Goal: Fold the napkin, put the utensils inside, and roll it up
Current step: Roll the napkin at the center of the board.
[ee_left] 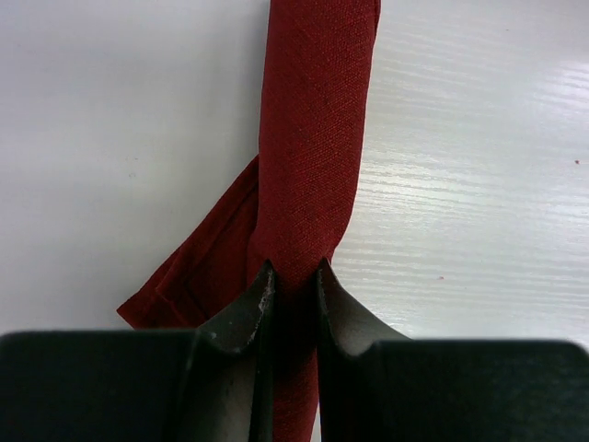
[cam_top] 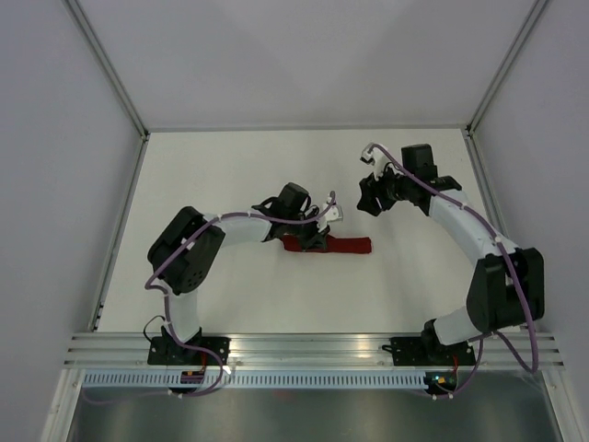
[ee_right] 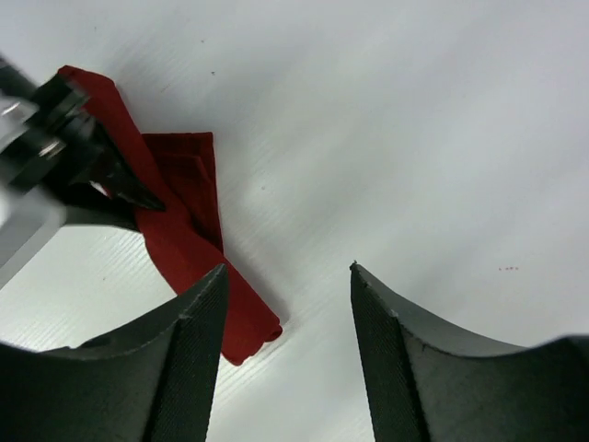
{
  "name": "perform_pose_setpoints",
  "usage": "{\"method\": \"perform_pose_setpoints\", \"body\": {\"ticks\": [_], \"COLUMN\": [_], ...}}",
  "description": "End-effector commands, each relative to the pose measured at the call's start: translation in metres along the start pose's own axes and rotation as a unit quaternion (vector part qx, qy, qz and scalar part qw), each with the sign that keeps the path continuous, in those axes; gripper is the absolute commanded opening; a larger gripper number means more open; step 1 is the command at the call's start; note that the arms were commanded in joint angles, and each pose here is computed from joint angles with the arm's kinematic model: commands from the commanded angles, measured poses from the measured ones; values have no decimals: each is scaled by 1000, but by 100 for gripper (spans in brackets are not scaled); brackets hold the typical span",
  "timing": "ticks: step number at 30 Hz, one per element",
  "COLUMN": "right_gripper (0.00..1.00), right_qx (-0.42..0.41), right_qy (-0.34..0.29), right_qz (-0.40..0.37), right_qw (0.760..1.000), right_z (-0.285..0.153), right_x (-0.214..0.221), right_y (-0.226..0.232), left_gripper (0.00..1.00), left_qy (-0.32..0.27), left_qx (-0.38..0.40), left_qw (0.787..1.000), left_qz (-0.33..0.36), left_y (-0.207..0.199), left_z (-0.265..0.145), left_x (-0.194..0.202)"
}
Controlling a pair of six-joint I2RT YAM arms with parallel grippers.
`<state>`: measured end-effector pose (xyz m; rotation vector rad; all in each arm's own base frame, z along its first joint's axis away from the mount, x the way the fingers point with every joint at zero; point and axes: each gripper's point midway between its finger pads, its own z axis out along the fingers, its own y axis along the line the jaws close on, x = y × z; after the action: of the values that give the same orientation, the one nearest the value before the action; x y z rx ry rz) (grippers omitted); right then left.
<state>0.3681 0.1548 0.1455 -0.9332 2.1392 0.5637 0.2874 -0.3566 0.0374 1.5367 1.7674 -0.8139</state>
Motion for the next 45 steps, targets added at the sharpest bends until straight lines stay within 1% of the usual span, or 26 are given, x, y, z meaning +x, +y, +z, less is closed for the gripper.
{"method": "perform_pose_setpoints", "body": {"ticks": [1,2,3,4,6,7,9,10,11,12,13,17,22,26,32,34,37,40,43,44,45], "right_gripper": [62,63,65,66,68,68,68,68,68,68,68,69,69,69,66,65,63,59,52,47,46], "right_qx": [40,44,61,63,74,58,35,42,45,32,48,46,45,48,51,60,69,77,86,91,93], "right_qy": [-75,-82,-97,-85,-84,-66,-51,-30,-30,-27,-8,-1,19,20,34,46,47,57,62,62,64], "right_qz": [-40,-64,-93,-103,-146,-159,-192,-196,-209,-234,-241,-288,-308,-325,-332,-333,-338,-341,-342,-341,-343], "right_qw": [996,994,989,989,983,983,979,979,976,971,969,957,950,944,941,940,938,935,934,933,933], "right_z": [-21,-25,-36,-32,-34,-24,-13,-6,-1,7,11,30,44,55,64,67,69,71,74,74,74], "right_x": [-20,-19,-25,-9,-4,11,22,39,41,44,60,73,86,87,94,98,99,104,105,105,106], "right_y": [9,11,15,21,29,42,63,65,69,83,82,101,104,107,106,101,97,92,89,87,86], "left_gripper": [12,13,13,13,13,13,13,14,14,14,14,15,16,16,17,19,23,27,31,32,33], "left_qy": [16,25,19,24,33,39,47,52,56,64,66,85,103,110,117,118,123,127,120,119,118], "left_qx": [83,95,103,109,116,118,121,122,120,123,123,123,127,132,138,142,156,168,179,181,185], "left_qw": [993,990,989,987,985,984,982,981,981,979,978,974,968,966,962,962,957,952,951,950,949], "left_qz": [-84,-99,-104,-112,-123,-131,-138,-143,-144,-152,-154,-171,-189,-195,-202,-203,-211,-220,-223,-225,-226], "left_y": [-25,-28,-27,-28,-27,-26,-25,-24,-21,-23,-22,-21,-20,-20,-19,-18,-20,-24,-26,-26,-28], "left_z": [-1,-3,-3,-2,-3,-3,-4,-3,-1,-1,0,3,5,7,9,10,10,9,7,5,5], "left_x": [11,15,10,13,15,20,20,23,23,26,26,32,38,39,40,39,40,40,36,35,34]}}
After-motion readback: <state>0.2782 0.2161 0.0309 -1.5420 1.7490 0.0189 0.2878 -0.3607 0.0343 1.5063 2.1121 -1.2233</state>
